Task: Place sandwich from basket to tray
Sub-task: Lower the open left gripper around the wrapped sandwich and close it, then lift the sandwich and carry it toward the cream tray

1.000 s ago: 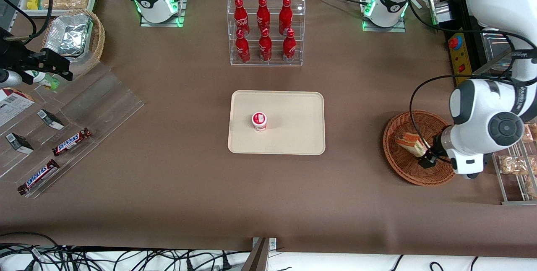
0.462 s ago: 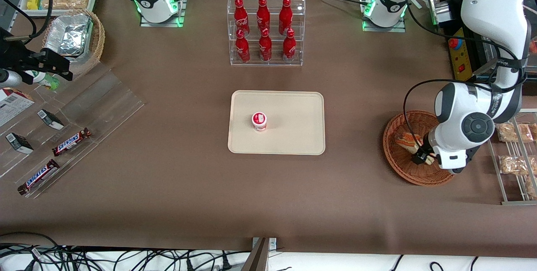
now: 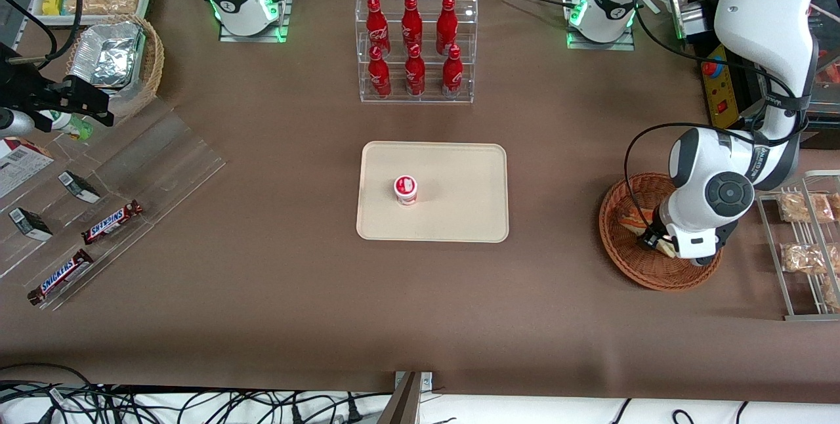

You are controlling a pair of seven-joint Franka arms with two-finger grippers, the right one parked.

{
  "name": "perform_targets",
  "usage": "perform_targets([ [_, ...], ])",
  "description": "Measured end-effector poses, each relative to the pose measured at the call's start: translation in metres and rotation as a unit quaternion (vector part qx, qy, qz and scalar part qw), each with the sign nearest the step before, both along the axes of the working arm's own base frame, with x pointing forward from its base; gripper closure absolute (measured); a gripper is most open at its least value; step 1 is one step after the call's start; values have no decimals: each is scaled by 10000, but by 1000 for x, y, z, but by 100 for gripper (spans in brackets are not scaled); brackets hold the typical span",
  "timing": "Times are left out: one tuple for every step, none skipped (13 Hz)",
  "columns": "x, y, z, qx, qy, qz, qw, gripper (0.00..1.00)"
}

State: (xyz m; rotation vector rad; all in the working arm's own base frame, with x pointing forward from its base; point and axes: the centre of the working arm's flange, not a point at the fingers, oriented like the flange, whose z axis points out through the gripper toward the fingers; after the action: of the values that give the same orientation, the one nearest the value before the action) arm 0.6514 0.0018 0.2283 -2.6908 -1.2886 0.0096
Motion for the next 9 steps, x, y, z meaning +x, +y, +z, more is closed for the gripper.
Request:
perform_targets([
  [0, -1, 1, -4, -10, -10, 10000, 44],
  [1, -2, 3, -5, -28, -15, 10000, 55],
  [2, -2, 6, -4, -59, -45, 10000, 61],
  [4, -2, 12, -3, -91, -122, 9999, 64],
  [5, -2, 20, -1, -99, -247, 9996, 67],
  [6, -1, 31, 10, -75, -371, 9993, 68],
  [8, -2, 45, 21, -43, -488, 9988, 72],
  [10, -8, 62, 15, -1, -631, 9980, 77],
  [13, -21, 78, -20, 0, -777, 9970, 81],
])
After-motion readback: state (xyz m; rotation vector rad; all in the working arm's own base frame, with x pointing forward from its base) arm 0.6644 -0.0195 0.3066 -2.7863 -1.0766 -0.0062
